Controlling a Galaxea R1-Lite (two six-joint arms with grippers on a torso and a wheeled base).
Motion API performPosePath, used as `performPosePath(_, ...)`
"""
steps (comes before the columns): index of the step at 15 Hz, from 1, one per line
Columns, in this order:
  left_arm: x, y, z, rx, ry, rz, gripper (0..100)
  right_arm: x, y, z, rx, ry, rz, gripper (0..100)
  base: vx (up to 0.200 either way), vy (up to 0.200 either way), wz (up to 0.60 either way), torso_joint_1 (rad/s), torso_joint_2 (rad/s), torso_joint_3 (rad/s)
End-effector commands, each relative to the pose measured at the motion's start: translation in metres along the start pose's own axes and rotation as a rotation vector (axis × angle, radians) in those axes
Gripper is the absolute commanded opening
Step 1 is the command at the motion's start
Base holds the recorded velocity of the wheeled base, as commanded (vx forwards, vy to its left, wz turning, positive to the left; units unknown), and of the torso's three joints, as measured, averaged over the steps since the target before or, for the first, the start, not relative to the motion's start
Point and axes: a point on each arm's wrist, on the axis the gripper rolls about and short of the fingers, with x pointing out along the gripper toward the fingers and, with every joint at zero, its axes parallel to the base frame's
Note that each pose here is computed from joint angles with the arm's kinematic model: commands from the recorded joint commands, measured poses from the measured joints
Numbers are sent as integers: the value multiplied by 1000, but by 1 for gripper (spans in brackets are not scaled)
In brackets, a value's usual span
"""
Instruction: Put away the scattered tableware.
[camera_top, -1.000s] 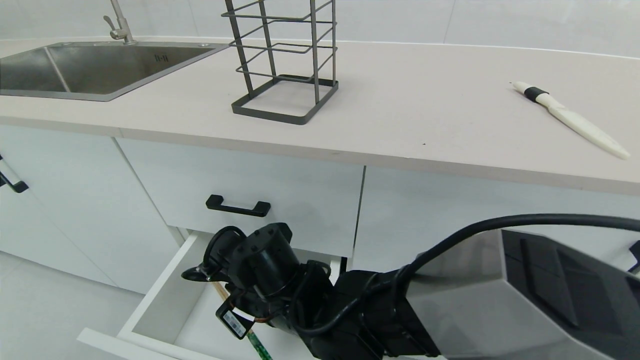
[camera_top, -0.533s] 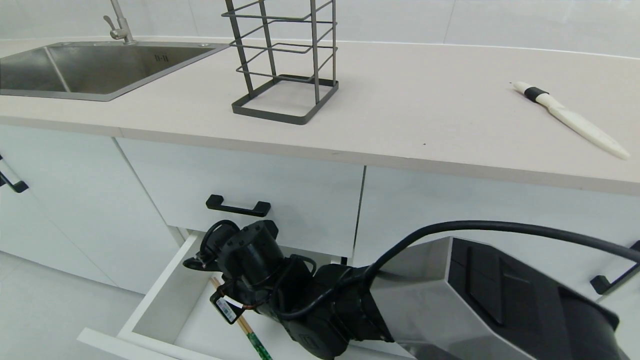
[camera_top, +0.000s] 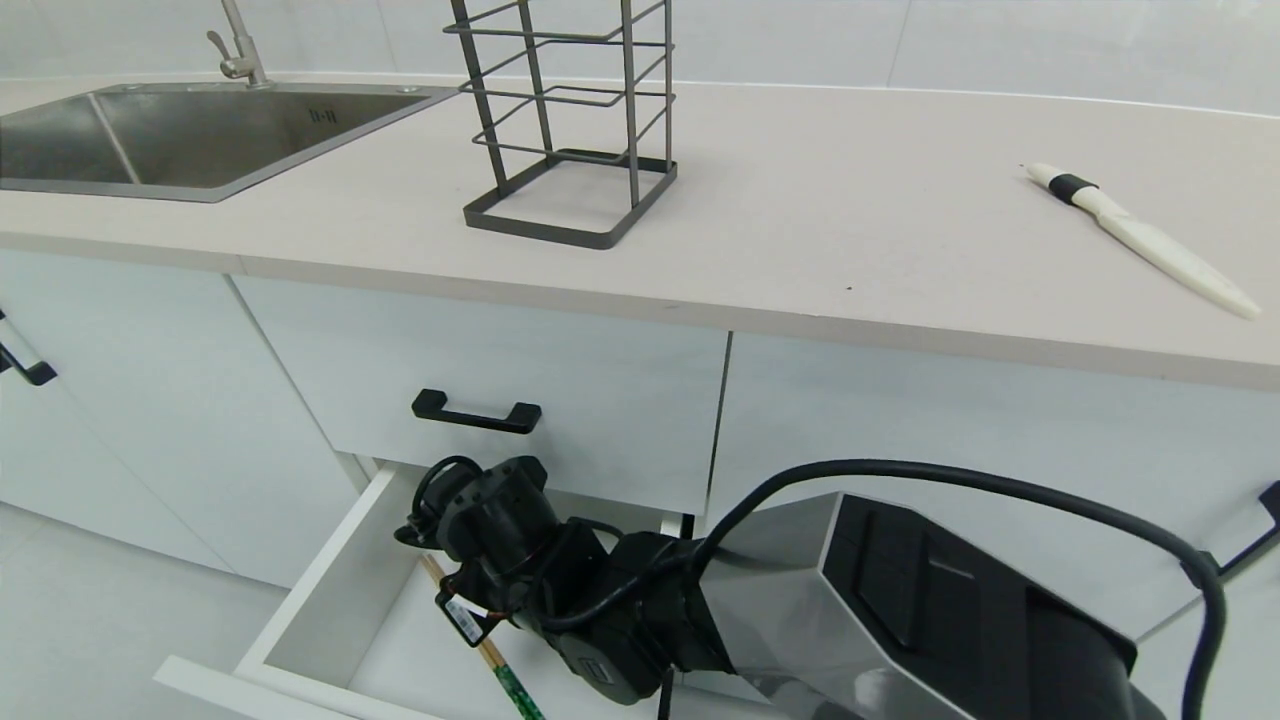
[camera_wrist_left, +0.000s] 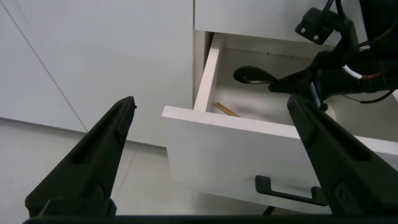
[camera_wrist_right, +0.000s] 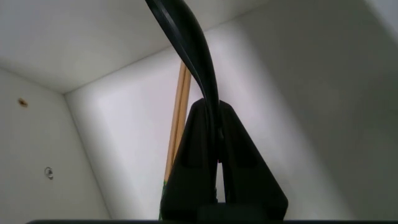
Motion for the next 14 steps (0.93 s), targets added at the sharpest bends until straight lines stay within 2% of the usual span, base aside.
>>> performPosePath(1, 0, 0, 0, -1, 2, 0, 100, 7, 0, -7, 1, 16, -3, 0, 0, 0, 0, 0, 0, 0)
performPosePath(14, 0, 0, 0, -1, 2, 0, 100, 20, 6, -26, 6, 59, -1, 0, 0, 0, 0, 0, 0, 0)
